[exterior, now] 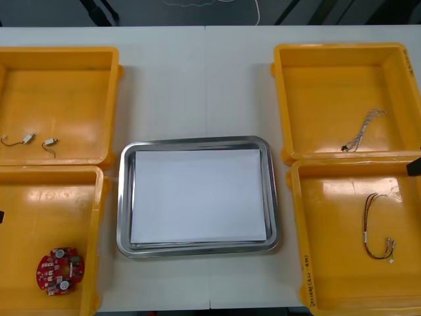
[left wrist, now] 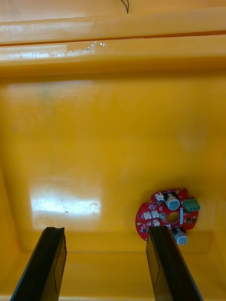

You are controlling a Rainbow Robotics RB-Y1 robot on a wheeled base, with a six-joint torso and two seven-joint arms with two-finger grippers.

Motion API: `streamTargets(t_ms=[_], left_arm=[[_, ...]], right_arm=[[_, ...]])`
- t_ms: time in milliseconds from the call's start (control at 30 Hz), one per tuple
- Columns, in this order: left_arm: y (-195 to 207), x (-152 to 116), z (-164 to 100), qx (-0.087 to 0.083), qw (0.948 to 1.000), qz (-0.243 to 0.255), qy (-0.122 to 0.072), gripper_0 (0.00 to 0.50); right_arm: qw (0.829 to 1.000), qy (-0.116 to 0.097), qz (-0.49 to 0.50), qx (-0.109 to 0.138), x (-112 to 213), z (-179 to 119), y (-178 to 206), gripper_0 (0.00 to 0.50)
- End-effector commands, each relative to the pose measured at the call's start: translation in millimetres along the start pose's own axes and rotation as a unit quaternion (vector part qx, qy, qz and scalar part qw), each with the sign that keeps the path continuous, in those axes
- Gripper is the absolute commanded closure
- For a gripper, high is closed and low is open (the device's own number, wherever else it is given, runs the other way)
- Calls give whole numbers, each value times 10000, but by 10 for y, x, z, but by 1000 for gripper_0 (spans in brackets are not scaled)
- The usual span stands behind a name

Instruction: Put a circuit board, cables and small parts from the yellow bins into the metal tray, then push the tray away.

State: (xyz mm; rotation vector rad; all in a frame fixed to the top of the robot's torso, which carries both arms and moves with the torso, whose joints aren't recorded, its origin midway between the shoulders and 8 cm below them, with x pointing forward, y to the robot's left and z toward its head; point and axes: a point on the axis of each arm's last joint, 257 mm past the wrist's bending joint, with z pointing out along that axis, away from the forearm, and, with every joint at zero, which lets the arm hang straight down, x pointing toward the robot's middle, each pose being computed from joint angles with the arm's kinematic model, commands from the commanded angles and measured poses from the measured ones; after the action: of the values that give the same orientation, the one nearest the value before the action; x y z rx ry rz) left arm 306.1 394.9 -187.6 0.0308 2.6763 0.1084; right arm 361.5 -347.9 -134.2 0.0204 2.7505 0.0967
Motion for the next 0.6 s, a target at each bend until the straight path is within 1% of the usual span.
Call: streamTargets(t_ms=[33, 600], left_arm=[[-71, -105, -58, -16, 9992, 367, -169, 0], [-71, -105, -58, -16, 9992, 367, -169, 0]], right_arm=[[9997, -75, -96, 208, -57, -88, -91, 0], [9997, -75, -96, 208, -57, -88, -91, 0]])
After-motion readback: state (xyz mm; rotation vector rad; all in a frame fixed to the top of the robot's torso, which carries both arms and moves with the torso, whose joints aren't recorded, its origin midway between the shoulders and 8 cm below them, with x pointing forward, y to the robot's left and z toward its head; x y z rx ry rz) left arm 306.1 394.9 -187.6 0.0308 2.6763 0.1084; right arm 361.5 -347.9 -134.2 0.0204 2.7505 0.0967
